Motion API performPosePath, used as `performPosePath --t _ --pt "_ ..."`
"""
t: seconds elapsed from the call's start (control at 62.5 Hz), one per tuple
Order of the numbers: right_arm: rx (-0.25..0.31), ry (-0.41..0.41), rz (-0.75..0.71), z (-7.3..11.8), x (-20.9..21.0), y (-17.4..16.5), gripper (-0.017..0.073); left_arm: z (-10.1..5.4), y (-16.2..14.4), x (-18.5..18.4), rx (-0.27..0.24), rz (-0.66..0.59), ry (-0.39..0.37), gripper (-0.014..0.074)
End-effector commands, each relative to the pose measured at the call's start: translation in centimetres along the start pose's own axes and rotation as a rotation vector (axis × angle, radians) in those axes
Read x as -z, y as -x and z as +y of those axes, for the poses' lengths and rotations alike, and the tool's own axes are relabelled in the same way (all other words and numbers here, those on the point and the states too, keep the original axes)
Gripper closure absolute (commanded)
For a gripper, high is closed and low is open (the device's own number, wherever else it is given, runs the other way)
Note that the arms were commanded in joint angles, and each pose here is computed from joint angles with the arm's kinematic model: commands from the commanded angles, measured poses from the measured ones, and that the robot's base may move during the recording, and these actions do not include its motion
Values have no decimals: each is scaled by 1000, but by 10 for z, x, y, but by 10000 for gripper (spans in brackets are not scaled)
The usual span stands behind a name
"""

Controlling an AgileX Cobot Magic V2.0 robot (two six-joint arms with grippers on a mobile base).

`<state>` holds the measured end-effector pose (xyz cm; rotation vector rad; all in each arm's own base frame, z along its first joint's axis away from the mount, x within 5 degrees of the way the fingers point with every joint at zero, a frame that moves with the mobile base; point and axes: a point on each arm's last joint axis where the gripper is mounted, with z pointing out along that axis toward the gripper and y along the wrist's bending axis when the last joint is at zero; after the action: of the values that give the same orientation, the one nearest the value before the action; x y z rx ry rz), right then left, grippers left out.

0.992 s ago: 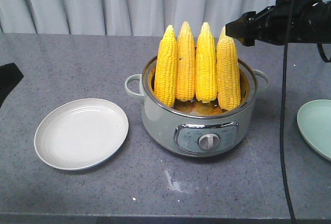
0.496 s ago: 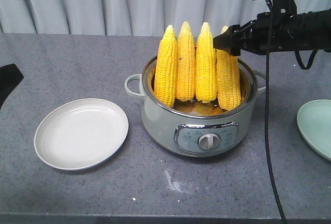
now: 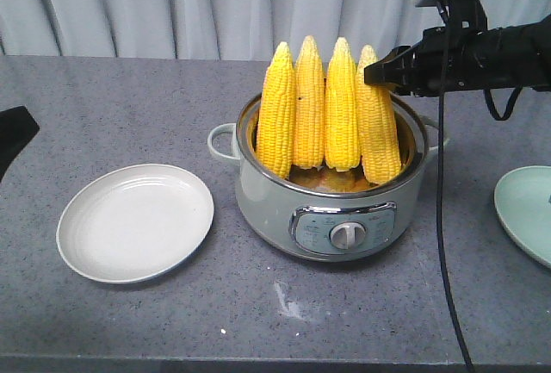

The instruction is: Distribute corn equally

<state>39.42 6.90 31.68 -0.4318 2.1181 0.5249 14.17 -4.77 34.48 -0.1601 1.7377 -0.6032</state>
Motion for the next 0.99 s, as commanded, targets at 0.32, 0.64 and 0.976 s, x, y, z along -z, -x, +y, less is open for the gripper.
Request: performPosePath --t 0.32,0.64,0.976 --pt "96 -60 -312 42 103 58 508 -10 15 2 20 -86 -69 71" --pt "69 -223 -503 51 233 62 504 -14 19 2 16 -135 -108 71" --pt "-209 -448 -287 -35 269 17 499 -16 24 -14 -20 -97 -80 71"
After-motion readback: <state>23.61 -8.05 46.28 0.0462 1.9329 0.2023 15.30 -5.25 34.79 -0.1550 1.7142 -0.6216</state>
